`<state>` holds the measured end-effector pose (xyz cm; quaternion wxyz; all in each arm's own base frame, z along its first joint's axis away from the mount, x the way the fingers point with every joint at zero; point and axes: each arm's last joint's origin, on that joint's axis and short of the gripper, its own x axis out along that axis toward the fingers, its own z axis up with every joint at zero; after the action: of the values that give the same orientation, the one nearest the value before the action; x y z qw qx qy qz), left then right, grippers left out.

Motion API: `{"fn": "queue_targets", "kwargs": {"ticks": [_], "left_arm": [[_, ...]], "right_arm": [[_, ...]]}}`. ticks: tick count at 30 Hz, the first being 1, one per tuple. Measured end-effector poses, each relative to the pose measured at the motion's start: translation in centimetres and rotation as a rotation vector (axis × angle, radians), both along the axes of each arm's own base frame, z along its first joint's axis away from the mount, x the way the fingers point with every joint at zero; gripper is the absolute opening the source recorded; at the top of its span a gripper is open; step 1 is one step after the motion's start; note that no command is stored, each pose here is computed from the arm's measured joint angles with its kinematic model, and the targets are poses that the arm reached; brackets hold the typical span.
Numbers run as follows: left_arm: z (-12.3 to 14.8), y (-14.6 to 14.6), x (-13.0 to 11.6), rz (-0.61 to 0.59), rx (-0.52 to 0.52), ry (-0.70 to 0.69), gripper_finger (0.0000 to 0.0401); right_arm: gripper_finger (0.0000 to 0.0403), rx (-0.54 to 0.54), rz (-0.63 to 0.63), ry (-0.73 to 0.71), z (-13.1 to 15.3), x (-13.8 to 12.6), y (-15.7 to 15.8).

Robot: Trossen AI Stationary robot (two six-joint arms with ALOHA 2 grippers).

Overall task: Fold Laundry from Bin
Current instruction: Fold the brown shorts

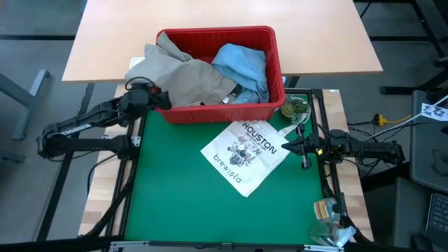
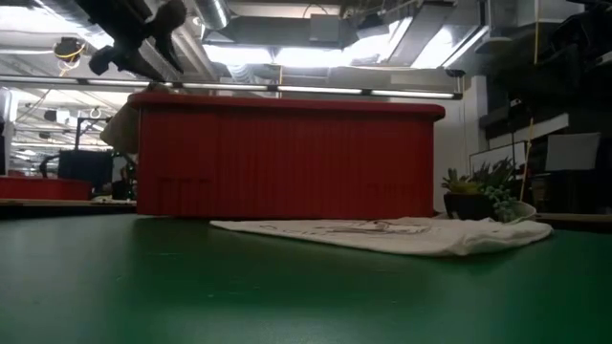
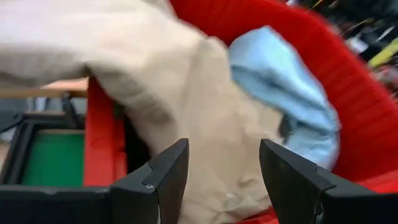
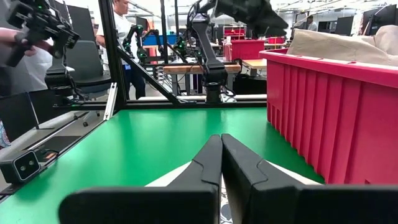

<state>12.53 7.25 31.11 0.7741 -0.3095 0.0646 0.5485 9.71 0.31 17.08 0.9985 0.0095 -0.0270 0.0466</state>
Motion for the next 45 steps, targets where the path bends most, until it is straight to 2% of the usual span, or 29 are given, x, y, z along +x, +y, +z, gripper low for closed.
{"fn": "queue_targets", "kwargs": {"ticks": [11,16,21,27,30,37,45], "left_arm": [[-1.8,3.0,0.9,0.103,-0.096,0.104,0.0191],[-2.2,3.8,1.1,0.107,-0.125,0.102,0.0183],[-2.2,4.1,1.0,0.114,-0.134,0.089,0.0139],[-2.0,4.2,1.2,0.095,-0.123,0.069,0.0047],[-1.4,4.4,1.6,0.044,-0.09,0.011,0.0009],[0.5,4.9,2.6,-0.029,0.017,-0.195,0.0004],[2.5,5.2,3.1,-0.065,0.138,-0.374,0.0002]], "right_arm": [[0.001,0.0,0.0,0.0,0.0,0.0,0.0],[0.001,0.0,0.0,0.0,0.0,0.0,0.0],[0.001,0.0,0.0,0.0,0.0,0.0,0.0],[0.001,0.0,0.0,0.0,0.0,0.0,0.0],[0.001,0.0,0.0,-0.002,0.0,0.0,0.0],[0.001,0.001,-0.013,-0.017,0.2,0.0,0.0],[0.0022,0.085,-0.17,-0.149,1.4,-0.2,-0.5]]}}
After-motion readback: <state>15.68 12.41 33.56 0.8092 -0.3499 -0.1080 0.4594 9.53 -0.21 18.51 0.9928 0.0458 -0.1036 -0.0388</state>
